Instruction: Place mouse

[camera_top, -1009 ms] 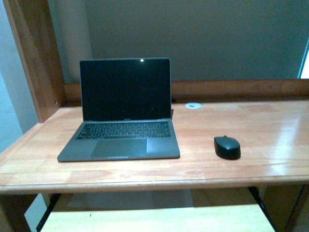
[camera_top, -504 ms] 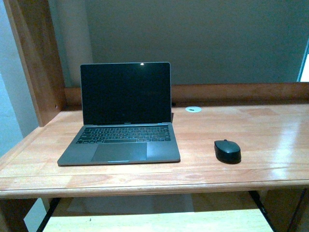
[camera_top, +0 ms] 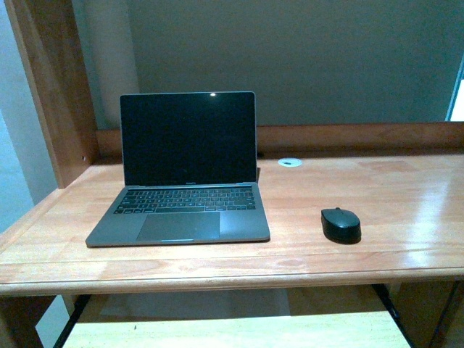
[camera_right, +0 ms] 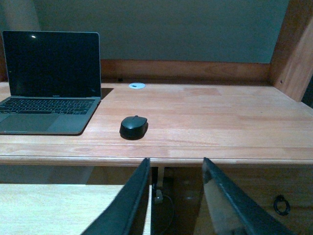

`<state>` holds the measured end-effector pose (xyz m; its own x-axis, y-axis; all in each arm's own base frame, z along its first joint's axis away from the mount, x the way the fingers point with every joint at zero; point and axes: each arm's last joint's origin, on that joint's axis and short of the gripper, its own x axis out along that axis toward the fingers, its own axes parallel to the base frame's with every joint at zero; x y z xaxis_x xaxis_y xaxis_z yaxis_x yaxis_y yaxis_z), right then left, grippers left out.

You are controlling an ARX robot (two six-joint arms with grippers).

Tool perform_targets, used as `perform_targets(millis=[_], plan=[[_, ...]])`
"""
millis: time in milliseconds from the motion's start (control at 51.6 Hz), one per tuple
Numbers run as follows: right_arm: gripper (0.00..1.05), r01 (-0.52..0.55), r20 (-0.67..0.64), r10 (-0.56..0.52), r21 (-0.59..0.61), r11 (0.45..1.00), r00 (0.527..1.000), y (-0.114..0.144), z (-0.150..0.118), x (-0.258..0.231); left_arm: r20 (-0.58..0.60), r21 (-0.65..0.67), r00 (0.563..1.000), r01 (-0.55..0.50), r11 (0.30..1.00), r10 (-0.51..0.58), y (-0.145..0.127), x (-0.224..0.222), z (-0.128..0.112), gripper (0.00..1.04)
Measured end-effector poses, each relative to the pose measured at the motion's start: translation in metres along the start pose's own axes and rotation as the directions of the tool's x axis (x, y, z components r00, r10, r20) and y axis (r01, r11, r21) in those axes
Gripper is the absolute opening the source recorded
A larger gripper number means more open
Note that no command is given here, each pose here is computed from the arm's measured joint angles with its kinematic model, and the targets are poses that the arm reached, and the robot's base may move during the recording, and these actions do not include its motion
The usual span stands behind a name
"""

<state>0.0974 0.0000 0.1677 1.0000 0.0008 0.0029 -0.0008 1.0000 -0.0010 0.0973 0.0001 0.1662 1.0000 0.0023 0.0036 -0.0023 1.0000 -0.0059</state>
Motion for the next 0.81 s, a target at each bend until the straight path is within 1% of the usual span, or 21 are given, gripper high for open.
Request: perform_targets(millis=[39,78,194,213,252,310,330,349,388,446,815], plan=[[0.39,0.0,0.0,0.0,0.0,1.0,1.0,0.0,0.0,0.0,0.0,0.0,1.0,0.0,1.0,0.0,0.0,0.0,0.0,0.98],[0.49,0.0,0.0,0.0,0.0,1.0,1.0,0.0,0.0,0.0,0.0,0.0,1.0,0.0,1.0,0.0,0.0,0.0,0.0,0.98],[0.64,0.0,0.0,0.0,0.0,1.0,1.0,0.0,0.0,0.0,0.0,0.0,1.0,0.0,1.0,0.0,0.0,0.0,0.0,0.98],[0.71,0.0,0.0,0.0,0.0,1.0,1.0,0.0,0.0,0.0,0.0,0.0,1.0,0.0,1.0,0.0,0.0,0.0,0.0,0.98],[0.74,0.0,0.0,0.0,0.0,1.0,1.0,0.0,0.0,0.0,0.0,0.0,1.0,0.0,1.0,0.0,0.0,0.0,0.0,0.98],[0.85,0.0,0.0,0.0,0.0,1.0,1.0,0.0,0.0,0.0,0.0,0.0,1.0,0.0,1.0,0.0,0.0,0.0,0.0,0.98],[0.87,0.0,0.0,0.0,0.0,1.0,1.0,0.0,0.0,0.0,0.0,0.0,1.0,0.0,1.0,0.0,0.0,0.0,0.0,0.98],[0.93,0.0,0.0,0.0,0.0,1.0,1.0,0.0,0.0,0.0,0.0,0.0,1.0,0.0,1.0,0.0,0.0,0.0,0.0,0.98],[1.0,0.0,0.0,0.0,0.0,1.0,1.0,0.0,0.0,0.0,0.0,0.0,1.0,0.0,1.0,0.0,0.0,0.0,0.0,0.98],[0.97,0.0,0.0,0.0,0.0,1.0,1.0,0.0,0.0,0.0,0.0,0.0,1.0,0.0,1.0,0.0,0.0,0.0,0.0,0.98],[0.98,0.0,0.0,0.0,0.0,1.0,1.0,0.0,0.0,0.0,0.0,0.0,1.0,0.0,1.0,0.0,0.0,0.0,0.0,0.98]])
